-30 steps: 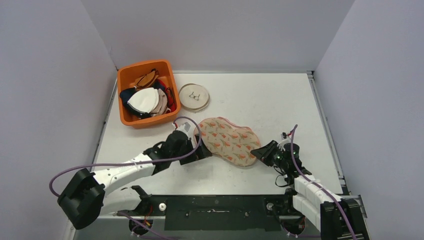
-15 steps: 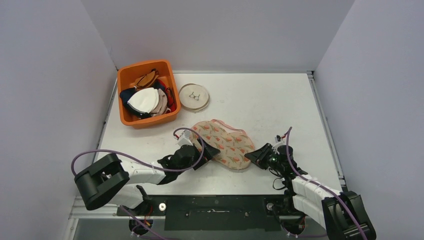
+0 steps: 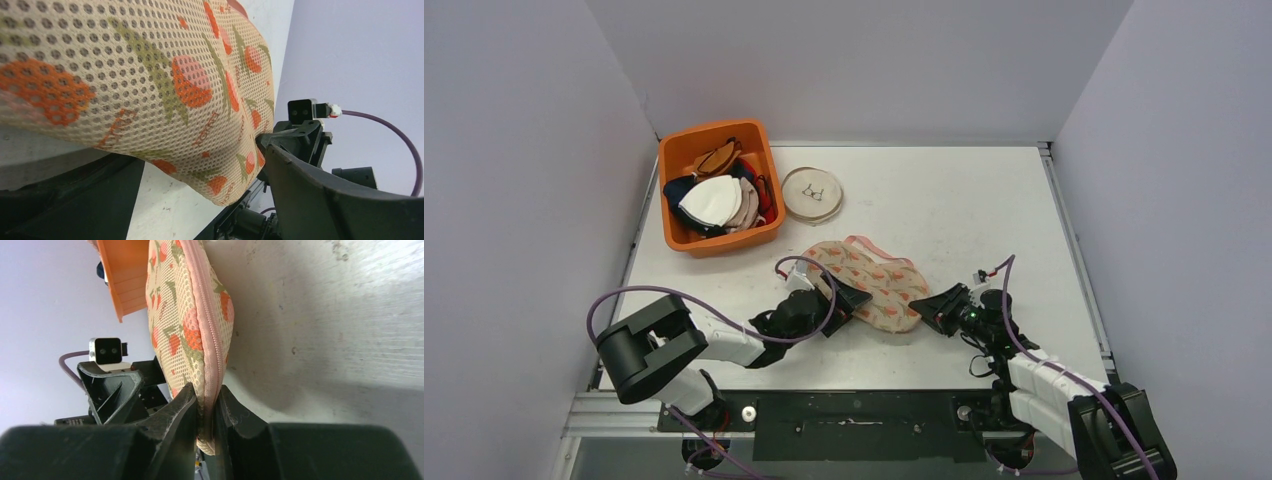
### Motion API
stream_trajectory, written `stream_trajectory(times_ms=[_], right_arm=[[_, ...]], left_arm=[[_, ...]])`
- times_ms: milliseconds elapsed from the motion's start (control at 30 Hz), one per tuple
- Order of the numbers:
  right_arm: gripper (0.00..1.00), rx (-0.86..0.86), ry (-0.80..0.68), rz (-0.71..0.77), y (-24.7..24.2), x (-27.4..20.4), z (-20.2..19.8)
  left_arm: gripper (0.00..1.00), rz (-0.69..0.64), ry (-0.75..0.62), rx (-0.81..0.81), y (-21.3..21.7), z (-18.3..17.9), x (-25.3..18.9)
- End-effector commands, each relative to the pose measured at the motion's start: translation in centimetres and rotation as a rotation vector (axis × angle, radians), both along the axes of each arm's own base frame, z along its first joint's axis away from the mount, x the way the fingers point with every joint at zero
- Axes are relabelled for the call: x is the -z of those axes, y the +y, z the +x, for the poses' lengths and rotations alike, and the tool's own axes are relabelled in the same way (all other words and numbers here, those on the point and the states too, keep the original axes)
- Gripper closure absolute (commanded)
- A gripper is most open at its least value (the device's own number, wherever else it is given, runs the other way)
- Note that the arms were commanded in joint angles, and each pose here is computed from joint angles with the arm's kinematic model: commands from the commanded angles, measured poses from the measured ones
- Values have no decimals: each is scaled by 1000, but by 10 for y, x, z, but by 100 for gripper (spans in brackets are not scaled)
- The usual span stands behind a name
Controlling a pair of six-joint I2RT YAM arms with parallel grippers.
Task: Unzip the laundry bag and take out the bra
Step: Unzip the laundry bag at the center of the board.
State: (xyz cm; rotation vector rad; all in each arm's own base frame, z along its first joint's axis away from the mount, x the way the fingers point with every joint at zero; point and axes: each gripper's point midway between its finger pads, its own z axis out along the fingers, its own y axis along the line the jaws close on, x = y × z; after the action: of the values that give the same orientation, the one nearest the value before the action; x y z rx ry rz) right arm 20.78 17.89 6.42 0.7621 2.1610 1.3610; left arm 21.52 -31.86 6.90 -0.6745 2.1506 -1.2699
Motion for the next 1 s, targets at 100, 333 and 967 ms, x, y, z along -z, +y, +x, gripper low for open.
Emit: stream_trajectory(times_ms=[100, 333, 967], right_arm=[[95, -21, -93, 129, 15, -47, 8], [95, -42, -96, 168, 20, -58, 6], [95, -47, -125, 205, 21, -67, -3]], left_arm=[[29, -124, -68, -36, -9, 11, -28], [27, -158, -52, -19, -16, 9, -24], [82, -248, 17, -82, -6, 8, -27]])
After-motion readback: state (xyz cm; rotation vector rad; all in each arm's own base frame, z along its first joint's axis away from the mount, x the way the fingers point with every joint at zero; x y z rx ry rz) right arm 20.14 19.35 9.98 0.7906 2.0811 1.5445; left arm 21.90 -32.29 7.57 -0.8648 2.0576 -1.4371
